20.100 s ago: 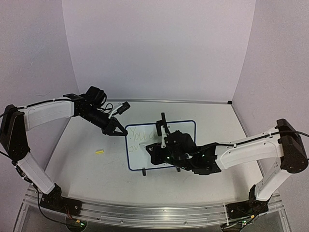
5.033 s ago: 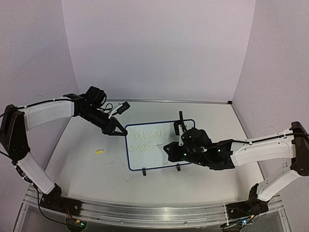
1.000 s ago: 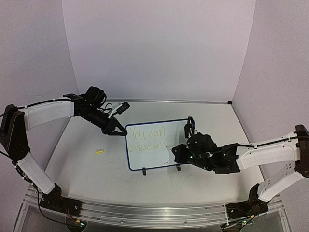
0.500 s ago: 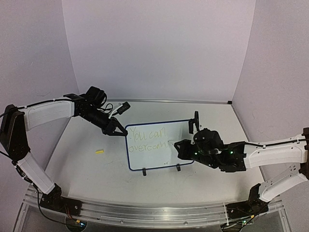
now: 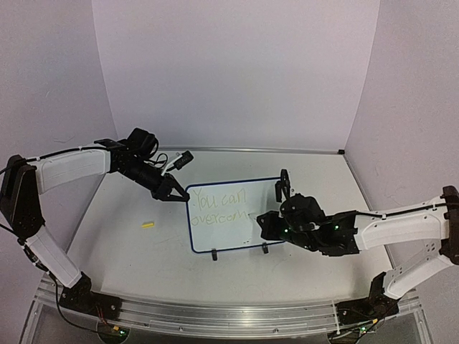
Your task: Write a sentence on the whiteboard
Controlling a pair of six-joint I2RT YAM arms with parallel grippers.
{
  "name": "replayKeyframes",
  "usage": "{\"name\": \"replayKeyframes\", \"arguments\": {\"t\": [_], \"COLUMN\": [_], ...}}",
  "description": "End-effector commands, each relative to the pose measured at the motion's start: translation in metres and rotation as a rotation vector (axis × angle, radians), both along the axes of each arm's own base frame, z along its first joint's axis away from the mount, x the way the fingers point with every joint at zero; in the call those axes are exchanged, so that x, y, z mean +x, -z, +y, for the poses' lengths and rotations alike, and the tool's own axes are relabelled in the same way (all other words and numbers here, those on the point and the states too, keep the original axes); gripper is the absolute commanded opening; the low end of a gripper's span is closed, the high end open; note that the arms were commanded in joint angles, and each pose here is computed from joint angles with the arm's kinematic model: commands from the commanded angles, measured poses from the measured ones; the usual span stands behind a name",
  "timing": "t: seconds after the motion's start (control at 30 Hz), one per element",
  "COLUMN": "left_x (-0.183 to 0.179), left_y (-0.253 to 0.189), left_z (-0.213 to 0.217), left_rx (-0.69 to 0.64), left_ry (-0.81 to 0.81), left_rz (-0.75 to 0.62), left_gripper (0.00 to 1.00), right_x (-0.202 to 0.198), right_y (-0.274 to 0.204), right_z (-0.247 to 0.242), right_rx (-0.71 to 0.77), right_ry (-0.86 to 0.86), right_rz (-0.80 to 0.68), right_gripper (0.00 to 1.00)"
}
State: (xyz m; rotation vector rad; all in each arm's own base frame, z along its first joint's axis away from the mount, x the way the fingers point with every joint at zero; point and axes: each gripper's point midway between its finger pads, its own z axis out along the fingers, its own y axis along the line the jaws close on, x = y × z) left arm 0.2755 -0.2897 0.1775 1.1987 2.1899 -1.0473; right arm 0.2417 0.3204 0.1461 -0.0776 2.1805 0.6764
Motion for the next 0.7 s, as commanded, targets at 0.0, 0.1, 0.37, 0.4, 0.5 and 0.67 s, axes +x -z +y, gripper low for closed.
{"name": "replayKeyframes", "arguments": {"t": [0.0,0.1,0.37,0.4,0.5,0.67], "left_x": [0.007,0.008,0.008,0.008,0.008,0.007], "left_y": [0.015,0.015,0.016,0.016,0.016,0.017], "left_z": [0.009,0.009,0.008,0.008,0.008,0.008], "left_rx": [0.090,0.089,0.090,0.090,0.090,0.090], "left_ry": [-0.028,-0.027,-0.027,-0.027,-0.026,-0.026], "left_rz": [-0.022,-0.021,-0.018,-0.017,-0.017,-0.016], "left_gripper": [0.00,0.00,0.00,0.00,0.00,0.00], "right_x": [0.010,0.011,0.012,0.012,0.013,0.013], "right_y": [-0.012,-0.011,-0.013,-0.014,-0.018,-0.022], "right_z": [0.007,0.005,-0.010,-0.012,-0.017,-0.020], "right_rx": [0.010,0.009,0.002,0.003,0.003,0.003], "right_ry": [0.020,0.034,0.090,0.096,0.114,0.124], "right_rz": [-0.032,-0.031,-0.034,-0.036,-0.044,-0.054], "right_gripper": [0.00,0.00,0.00,0.00,0.00,0.00]}}
